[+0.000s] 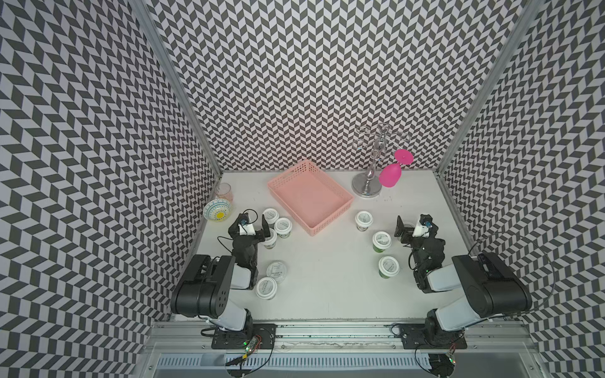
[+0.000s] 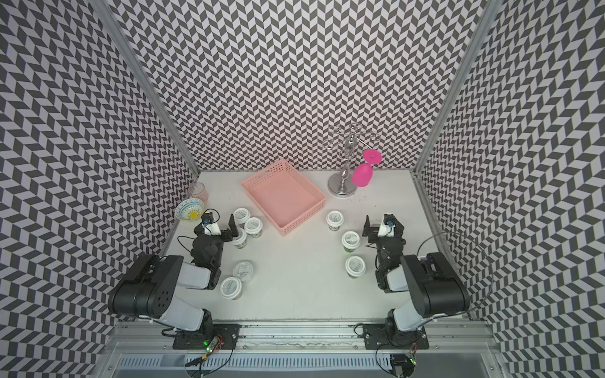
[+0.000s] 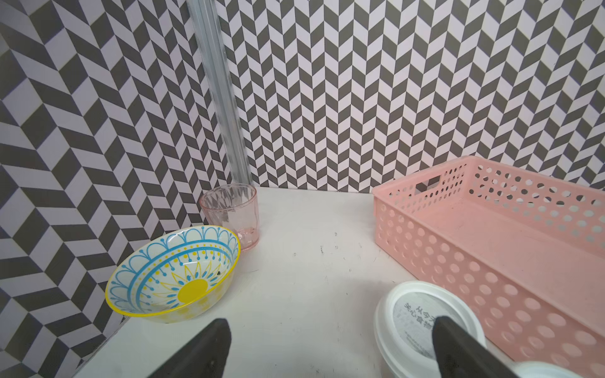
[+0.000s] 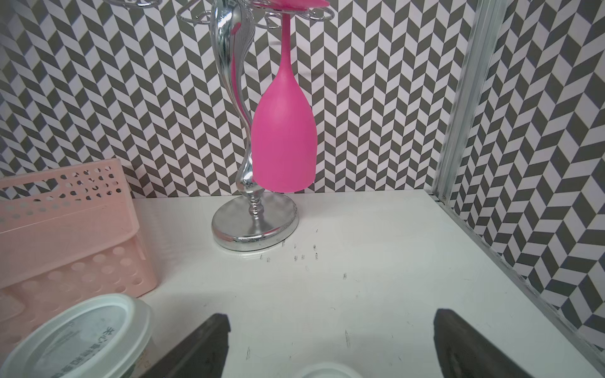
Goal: Put the yogurt in the basket
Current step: Adjust the basket at the center of the board.
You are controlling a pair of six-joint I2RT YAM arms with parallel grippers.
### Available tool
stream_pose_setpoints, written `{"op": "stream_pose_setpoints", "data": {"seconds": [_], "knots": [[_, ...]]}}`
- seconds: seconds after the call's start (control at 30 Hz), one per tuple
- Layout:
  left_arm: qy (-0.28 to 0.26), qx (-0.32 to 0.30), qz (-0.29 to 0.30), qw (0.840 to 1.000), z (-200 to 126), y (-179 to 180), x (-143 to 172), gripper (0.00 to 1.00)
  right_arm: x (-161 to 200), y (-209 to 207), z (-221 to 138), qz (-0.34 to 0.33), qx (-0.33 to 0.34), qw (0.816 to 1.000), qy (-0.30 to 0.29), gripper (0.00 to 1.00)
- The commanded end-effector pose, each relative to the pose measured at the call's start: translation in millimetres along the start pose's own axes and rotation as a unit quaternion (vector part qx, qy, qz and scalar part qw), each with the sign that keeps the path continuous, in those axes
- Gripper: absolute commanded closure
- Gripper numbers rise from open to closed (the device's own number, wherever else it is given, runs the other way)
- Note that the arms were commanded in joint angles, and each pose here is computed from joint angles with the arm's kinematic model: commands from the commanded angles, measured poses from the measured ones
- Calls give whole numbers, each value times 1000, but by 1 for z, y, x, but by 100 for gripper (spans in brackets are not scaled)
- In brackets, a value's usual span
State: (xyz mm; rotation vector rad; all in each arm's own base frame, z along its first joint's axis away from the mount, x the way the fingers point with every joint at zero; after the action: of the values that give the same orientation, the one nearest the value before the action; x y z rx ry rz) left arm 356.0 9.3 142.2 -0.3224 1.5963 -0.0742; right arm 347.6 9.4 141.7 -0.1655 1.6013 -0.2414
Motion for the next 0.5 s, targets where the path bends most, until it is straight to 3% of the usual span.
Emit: {"op": "stream_pose_setpoints", "data": {"seconds": [0.0, 0.47], "knots": [[-14, 0, -7, 1000, 2, -2, -6, 0, -12, -4, 3, 2, 8, 1000, -27, 1], [-10, 0, -7, 1000, 3, -2, -5, 0, -11, -5, 6, 6, 10, 1000, -23, 1]]}}
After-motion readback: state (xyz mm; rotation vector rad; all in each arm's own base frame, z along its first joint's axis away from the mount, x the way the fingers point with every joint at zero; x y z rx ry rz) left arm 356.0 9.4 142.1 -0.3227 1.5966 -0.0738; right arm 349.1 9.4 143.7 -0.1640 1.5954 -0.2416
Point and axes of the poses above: each gripper's point midway between its finger pads, its own z axis out along the fingers, its own y axis along the line the jaws close on, x = y × z, the point moved 2 cm from there along -z, back along the fingers, and after that the axes turned 15 degrees about -z, right-handed, at the moved point
